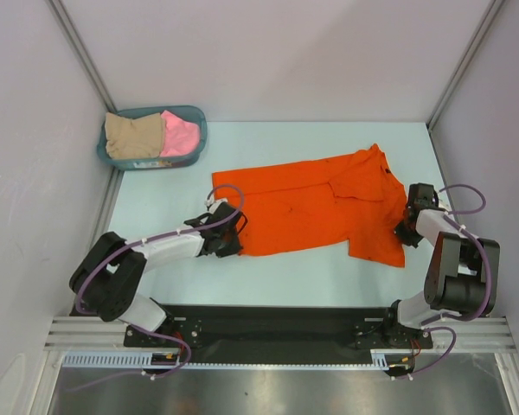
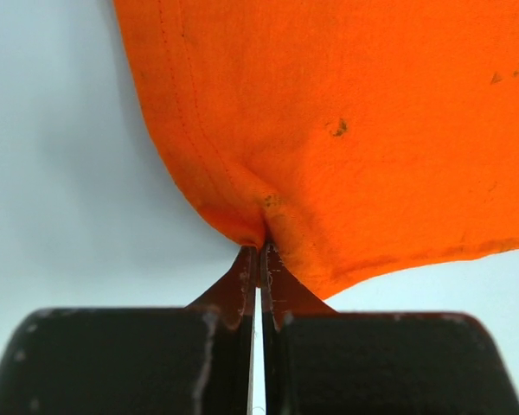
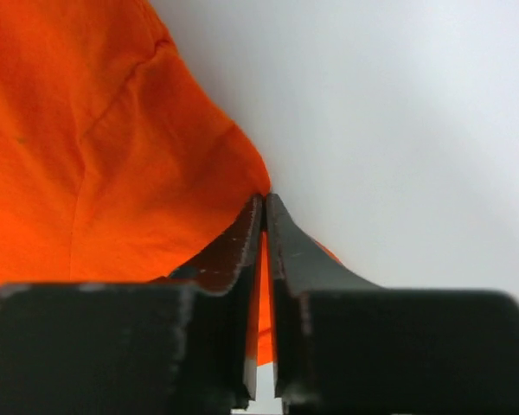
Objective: Fold and stack the t-shirts
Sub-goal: Fold the tshirt
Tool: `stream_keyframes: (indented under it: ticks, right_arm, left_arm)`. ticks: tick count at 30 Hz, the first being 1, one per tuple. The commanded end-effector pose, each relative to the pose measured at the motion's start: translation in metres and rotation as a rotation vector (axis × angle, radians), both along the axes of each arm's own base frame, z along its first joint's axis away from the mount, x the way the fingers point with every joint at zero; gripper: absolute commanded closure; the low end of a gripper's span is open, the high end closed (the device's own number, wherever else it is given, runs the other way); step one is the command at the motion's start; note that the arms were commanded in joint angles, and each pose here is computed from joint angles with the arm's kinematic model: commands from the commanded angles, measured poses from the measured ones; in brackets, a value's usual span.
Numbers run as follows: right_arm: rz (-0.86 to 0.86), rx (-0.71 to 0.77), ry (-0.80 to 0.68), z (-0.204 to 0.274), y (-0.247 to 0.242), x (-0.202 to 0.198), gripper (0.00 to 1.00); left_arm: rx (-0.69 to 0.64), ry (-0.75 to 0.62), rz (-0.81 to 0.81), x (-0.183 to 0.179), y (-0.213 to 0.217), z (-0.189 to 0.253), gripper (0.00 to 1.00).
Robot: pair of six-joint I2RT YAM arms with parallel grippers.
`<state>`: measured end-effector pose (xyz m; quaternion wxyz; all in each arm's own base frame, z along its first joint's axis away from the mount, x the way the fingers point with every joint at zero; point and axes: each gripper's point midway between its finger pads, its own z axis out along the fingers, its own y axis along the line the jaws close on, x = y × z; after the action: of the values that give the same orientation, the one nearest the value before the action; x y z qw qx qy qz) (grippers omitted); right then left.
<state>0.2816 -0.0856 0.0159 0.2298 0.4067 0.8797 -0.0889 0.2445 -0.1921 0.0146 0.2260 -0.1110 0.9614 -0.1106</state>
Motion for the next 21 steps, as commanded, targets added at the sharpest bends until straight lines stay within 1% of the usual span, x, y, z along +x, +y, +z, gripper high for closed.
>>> stream_keyframes:
  ticks: [1,2,5,8,9,11,12,14,16,18,19,21]
  right_arm:
    - [-0.081,-0.068,0.096,-0.010,-0.015,-0.027,0.96]
    - [-0.091,-0.078,0.084,-0.004,-0.016,-0.029,1.00]
    - [-0.119,-0.088,0.108,0.001,-0.017,-0.039,1.00]
    - [-0.119,-0.114,0.091,0.014,-0.019,-0.042,1.00]
    - [-0.120,-0.132,0.061,0.024,-0.022,-0.040,1.00]
    - [-0.085,-0.142,0.011,0.037,-0.021,-0.033,1.00]
    - [-0.069,-0.140,-0.063,0.050,-0.019,-0.022,1.00]
    - [0.004,-0.155,-0.121,0.064,-0.011,-0.009,1.00]
    - [0.041,-0.184,-0.179,0.080,-0.005,0.009,1.00]
    - [0.059,-0.180,-0.194,0.086,-0.001,0.022,1.00]
    - [0.073,-0.168,-0.171,0.078,0.002,0.027,1.00]
    - [0.096,-0.136,-0.194,0.083,0.009,0.045,1.00]
  left_arm:
    - [0.019,0.013,-0.003,-0.009,0.010,-0.001,1.00]
    - [0.019,0.010,-0.005,-0.010,0.010,0.000,1.00]
    - [0.024,0.017,0.006,-0.013,0.014,0.001,1.00]
    - [0.017,-0.001,0.018,-0.016,0.018,0.006,1.00]
    - [0.011,-0.017,0.026,-0.015,0.019,0.012,1.00]
    - [0.022,-0.026,0.037,-0.016,0.024,0.016,1.00]
    - [0.017,-0.041,0.038,-0.015,0.025,0.020,1.00]
    - [0.018,-0.045,0.049,-0.014,0.028,0.025,1.00]
    - [0.022,-0.051,0.049,-0.013,0.030,0.030,1.00]
    - [0.029,-0.065,0.056,-0.009,0.031,0.037,1.00]
    - [0.034,-0.064,0.065,-0.009,0.035,0.041,1.00]
    - [0.034,-0.087,0.079,-0.002,0.037,0.051,1.00]
